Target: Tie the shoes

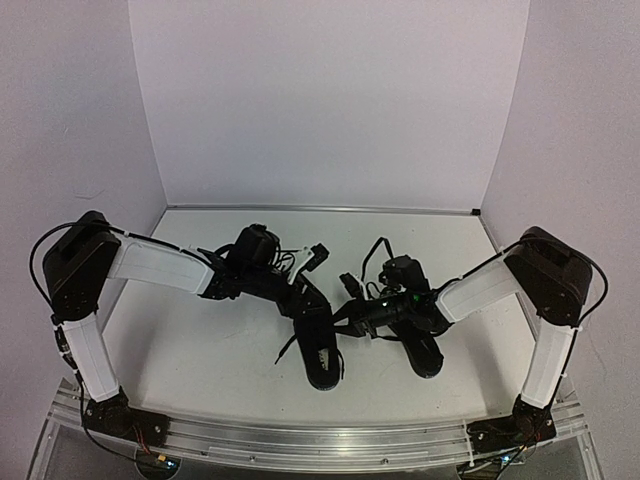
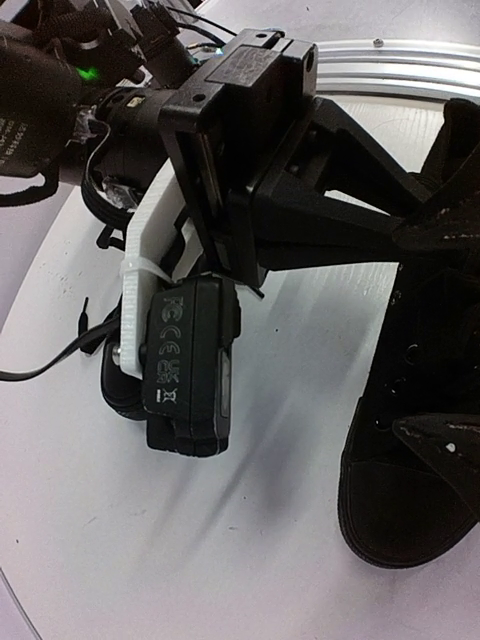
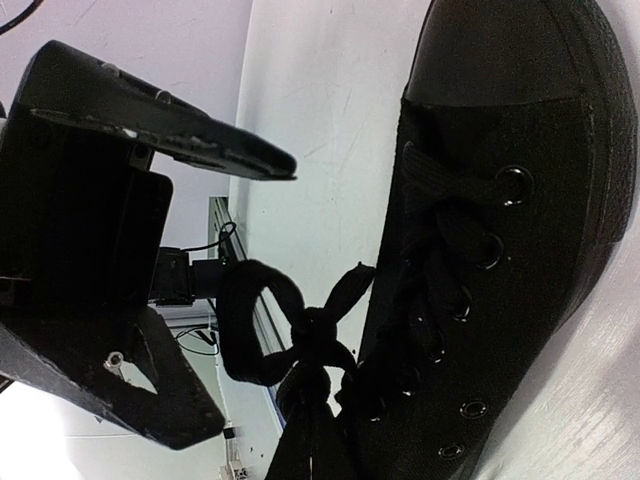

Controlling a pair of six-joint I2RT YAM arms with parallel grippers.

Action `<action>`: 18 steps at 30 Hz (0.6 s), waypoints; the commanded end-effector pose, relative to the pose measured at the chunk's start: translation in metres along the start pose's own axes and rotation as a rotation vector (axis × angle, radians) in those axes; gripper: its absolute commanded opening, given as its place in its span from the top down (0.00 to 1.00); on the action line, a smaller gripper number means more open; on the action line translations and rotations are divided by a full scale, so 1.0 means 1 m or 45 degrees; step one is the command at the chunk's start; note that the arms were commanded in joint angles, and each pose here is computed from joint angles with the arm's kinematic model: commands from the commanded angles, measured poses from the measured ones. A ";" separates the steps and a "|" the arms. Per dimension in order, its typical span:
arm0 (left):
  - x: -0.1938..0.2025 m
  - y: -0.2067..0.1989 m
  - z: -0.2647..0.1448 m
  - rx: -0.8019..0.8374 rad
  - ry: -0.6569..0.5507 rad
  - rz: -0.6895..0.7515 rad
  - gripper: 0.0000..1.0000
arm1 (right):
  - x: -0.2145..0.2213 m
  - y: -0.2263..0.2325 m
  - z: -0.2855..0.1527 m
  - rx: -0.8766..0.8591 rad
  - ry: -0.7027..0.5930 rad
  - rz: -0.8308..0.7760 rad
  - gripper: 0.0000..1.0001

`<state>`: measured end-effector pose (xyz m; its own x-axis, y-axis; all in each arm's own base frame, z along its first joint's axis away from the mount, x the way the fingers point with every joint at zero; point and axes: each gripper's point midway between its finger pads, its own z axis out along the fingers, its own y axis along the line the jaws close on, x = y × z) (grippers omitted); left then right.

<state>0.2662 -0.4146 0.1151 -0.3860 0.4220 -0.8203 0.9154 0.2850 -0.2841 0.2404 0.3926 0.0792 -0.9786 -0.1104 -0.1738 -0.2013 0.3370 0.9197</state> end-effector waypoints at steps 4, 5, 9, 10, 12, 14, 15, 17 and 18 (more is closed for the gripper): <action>-0.014 -0.004 0.002 0.041 -0.023 0.011 0.61 | -0.012 0.034 -0.003 -0.068 -0.046 -0.085 1.00; -0.014 -0.004 0.002 0.044 -0.022 0.013 0.66 | -0.012 0.034 -0.003 -0.068 -0.048 -0.084 1.00; -0.014 -0.004 -0.001 0.035 -0.028 0.021 0.83 | -0.011 0.033 -0.005 -0.058 -0.058 -0.083 1.00; -0.014 -0.005 -0.002 0.035 -0.029 0.023 0.85 | -0.010 0.032 -0.006 -0.055 -0.059 -0.081 1.00; -0.013 -0.005 -0.002 0.031 -0.028 0.023 0.89 | -0.009 0.031 -0.007 -0.050 -0.062 -0.080 1.00; -0.012 -0.002 -0.003 0.014 -0.027 0.023 0.91 | -0.008 0.031 -0.008 -0.047 -0.065 -0.079 1.00; -0.011 -0.001 -0.003 0.001 -0.030 0.022 0.93 | -0.007 0.030 -0.009 -0.045 -0.065 -0.077 1.00; -0.010 0.002 -0.004 -0.023 -0.034 0.016 0.99 | -0.006 0.031 -0.011 -0.043 -0.068 -0.077 1.00; -0.009 0.003 -0.005 -0.035 -0.034 0.014 1.00 | -0.005 0.030 -0.012 -0.041 -0.070 -0.077 1.00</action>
<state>0.2665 -0.4164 0.1128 -0.3895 0.4249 -0.8172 0.9149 0.2808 -0.2901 0.2417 0.3936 0.0928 -0.9746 -0.0924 -0.2039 -0.2231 0.3265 0.9185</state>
